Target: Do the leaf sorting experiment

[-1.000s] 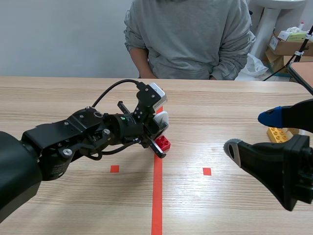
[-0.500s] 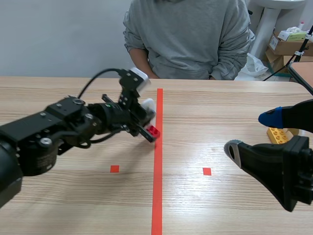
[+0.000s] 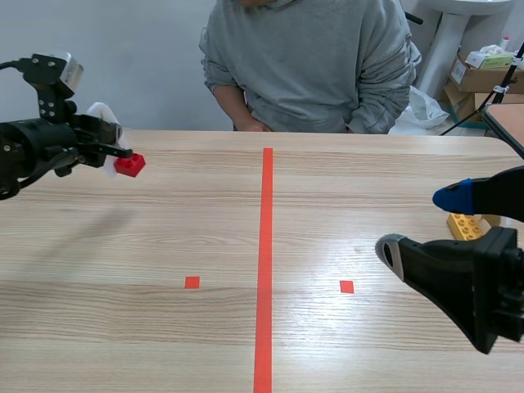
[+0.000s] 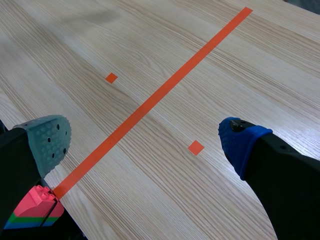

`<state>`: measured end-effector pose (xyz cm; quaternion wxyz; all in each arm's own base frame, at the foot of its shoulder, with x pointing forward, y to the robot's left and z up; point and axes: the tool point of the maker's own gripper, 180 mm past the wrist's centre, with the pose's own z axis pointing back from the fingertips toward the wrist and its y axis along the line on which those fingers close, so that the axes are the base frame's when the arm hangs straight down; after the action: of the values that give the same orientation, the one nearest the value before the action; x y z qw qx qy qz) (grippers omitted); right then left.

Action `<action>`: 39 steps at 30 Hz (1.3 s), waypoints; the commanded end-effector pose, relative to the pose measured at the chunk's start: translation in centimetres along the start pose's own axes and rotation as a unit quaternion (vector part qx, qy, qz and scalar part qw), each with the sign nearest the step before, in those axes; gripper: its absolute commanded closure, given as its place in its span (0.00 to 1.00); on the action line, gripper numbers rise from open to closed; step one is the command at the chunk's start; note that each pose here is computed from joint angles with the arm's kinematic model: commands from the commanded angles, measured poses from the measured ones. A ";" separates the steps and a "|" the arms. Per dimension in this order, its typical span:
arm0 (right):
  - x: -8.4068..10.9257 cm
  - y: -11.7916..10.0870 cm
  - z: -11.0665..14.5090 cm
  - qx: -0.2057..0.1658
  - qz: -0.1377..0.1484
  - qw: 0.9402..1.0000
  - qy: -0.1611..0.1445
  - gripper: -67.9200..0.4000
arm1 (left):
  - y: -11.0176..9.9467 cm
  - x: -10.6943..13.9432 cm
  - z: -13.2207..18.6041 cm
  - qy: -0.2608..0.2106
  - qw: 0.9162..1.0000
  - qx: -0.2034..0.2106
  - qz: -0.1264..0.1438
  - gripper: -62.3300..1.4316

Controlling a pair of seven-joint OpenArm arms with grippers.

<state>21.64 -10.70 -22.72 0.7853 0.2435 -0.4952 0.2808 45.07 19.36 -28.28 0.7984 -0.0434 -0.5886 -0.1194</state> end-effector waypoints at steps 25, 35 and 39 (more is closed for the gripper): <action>0.8 -0.1 0.0 0.003 0.006 1.000 -0.015 0.10 | 12.3 -3.8 1.1 0.055 0.982 0.180 0.030 0.91; 1.2 -0.3 0.0 0.002 0.009 1.000 -0.022 0.10 | 12.2 -6.5 1.8 0.083 0.979 0.187 0.009 0.91; 1.3 -0.3 0.0 0.001 0.010 1.000 -0.024 0.10 | 11.9 -7.9 2.4 0.094 0.978 0.184 0.005 0.91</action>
<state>22.04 -10.66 -22.21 0.7787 0.2431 -0.5055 0.2811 42.93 32.05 -35.49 0.8561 0.1056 -0.5059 -0.0066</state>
